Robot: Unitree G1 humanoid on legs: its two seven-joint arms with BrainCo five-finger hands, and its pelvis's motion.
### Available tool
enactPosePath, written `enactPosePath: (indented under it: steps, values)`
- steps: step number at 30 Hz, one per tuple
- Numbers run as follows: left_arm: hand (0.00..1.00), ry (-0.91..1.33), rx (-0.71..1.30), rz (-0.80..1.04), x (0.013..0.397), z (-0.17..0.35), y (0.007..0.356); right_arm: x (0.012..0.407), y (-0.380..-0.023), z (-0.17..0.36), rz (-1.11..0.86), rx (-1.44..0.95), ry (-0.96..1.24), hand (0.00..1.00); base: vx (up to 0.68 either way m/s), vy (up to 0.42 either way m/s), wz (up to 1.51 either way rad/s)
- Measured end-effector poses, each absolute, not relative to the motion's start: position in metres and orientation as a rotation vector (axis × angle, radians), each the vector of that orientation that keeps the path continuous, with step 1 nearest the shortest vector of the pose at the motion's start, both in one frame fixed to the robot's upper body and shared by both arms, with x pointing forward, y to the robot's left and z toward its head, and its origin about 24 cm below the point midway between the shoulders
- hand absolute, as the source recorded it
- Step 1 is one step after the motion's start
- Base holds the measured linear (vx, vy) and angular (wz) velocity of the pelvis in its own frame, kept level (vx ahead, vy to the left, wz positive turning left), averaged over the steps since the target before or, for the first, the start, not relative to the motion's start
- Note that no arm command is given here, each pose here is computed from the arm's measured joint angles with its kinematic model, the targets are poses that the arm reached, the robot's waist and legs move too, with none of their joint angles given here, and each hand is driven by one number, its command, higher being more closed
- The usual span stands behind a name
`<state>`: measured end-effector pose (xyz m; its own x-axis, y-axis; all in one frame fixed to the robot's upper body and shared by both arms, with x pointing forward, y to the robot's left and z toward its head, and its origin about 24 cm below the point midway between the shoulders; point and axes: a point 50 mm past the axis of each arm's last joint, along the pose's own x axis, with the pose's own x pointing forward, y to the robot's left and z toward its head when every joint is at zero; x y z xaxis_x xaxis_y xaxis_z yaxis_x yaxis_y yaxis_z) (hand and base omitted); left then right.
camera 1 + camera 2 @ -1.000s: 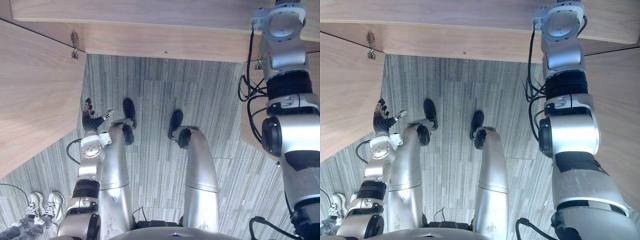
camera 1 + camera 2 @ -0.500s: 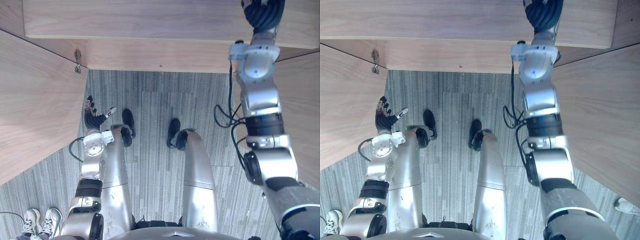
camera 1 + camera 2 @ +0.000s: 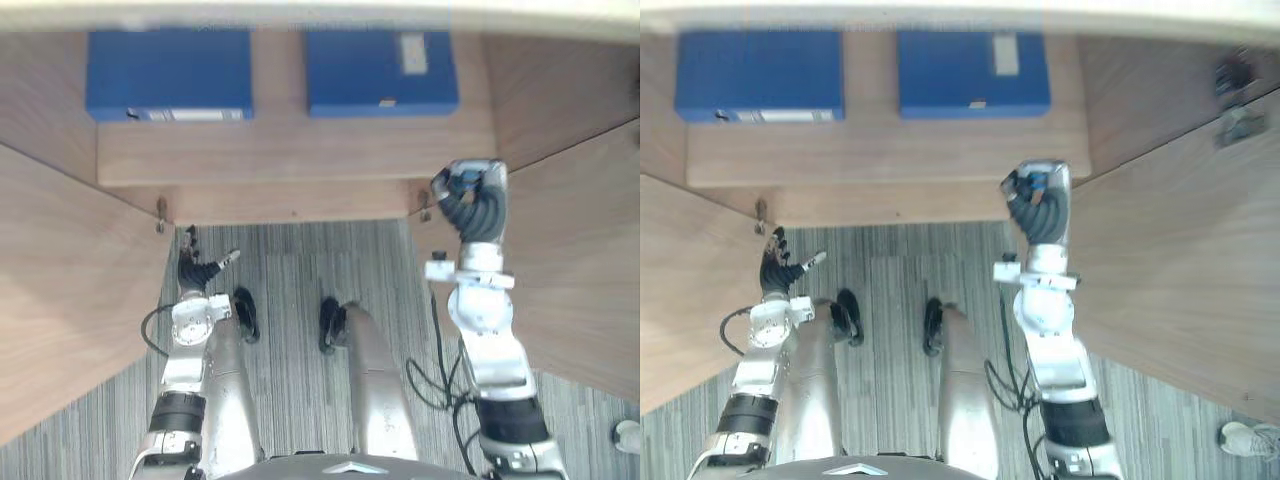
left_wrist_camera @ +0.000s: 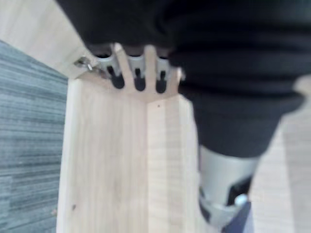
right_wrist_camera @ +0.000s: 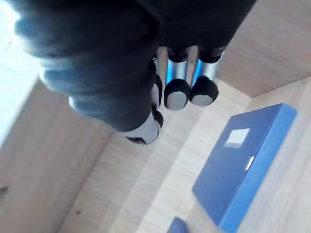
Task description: Walk over to the cabinet, pick up the folder, carry it to the office cabinet, place the folder inside the office cabinet, then close the office cabinet door
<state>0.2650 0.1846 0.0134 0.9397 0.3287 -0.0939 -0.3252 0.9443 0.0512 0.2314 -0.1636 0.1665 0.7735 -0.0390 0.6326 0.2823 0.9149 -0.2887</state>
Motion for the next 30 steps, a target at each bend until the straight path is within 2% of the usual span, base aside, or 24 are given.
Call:
enactPosePath:
  steps: [5, 8, 9, 18, 26, 30]
  values:
    - [0.0, 0.233, 0.076, 0.292, 0.241, -0.019, 0.177, 0.207, -0.14, 0.122, -0.037, -0.304, -0.492, 1.0, 0.17, 0.058, -0.16]
    - [0.0, 0.334, 0.128, 0.26, 0.226, -0.043, 0.173, 0.202, -0.135, 0.085, 0.022, -0.345, -0.33, 1.0, 0.13, 0.062, -0.2]
    - [0.0, 0.376, 0.155, 0.24, 0.22, -0.052, 0.172, 0.203, -0.136, 0.067, 0.041, -0.377, -0.251, 0.0, 0.13, 0.042, -0.2]
    - [0.0, 0.562, 0.262, 0.181, 0.192, -0.09, 0.18, 0.19, -0.161, -0.05, 0.054, -0.486, 0.289, 0.0, 0.07, -0.007, -0.07]
    - [0.0, 0.732, 0.29, 0.149, 0.161, -0.119, 0.184, 0.165, -0.192, -0.098, -0.047, -0.464, 0.575, 0.0, -0.06, 0.005, 0.01]
    - [0.0, 0.789, 0.295, 0.141, 0.149, -0.128, 0.186, 0.145, -0.196, -0.119, -0.127, -0.362, 0.717, 0.0, -0.08, 0.032, 0.01]
